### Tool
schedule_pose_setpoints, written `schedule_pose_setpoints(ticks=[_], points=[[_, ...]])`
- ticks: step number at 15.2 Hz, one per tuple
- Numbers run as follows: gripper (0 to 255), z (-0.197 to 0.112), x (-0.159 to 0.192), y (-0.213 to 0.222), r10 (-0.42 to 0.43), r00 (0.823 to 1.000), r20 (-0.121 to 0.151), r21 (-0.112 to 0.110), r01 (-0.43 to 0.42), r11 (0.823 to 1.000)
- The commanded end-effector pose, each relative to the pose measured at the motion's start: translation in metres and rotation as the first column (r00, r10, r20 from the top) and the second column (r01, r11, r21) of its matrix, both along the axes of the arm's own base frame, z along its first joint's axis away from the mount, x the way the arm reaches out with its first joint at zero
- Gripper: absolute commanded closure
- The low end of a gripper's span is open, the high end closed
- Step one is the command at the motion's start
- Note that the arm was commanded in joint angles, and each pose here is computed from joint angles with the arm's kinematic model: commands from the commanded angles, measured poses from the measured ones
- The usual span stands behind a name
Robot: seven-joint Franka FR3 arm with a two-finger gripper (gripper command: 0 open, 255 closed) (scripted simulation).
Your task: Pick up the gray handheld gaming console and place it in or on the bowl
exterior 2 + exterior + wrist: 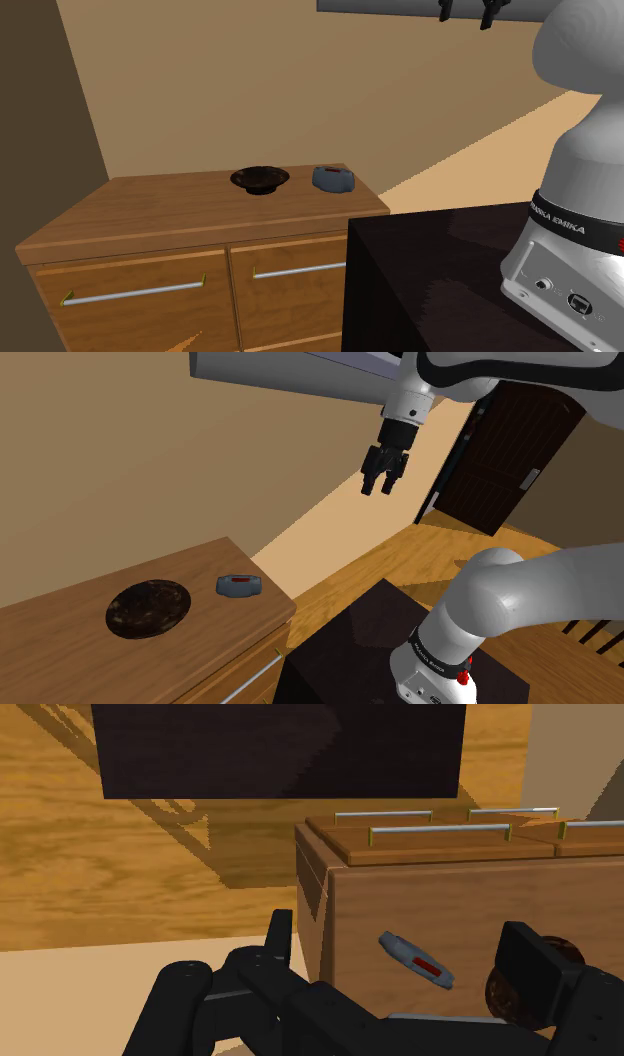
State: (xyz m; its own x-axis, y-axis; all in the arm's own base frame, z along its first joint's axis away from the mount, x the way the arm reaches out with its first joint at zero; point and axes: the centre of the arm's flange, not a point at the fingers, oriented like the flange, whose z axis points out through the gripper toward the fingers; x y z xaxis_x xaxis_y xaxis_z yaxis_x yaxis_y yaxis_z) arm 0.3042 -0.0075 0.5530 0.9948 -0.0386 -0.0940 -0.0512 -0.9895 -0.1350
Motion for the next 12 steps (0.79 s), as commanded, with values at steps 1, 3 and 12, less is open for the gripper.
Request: schedule_pose_setpoints(ticks=[1, 3, 12], points=[[0, 0.000, 0.000, 0.000, 0.000, 1.000, 0.000, 0.000, 0.000, 1.000], [0, -0.020, 0.016, 0.006, 0.057, 0.998, 0.008, -0.004, -0.057, 0.998], [0, -0.111, 0.082, 0.044, 0.310, 0.950, 0.043, -0.029, -0.309, 0.951]])
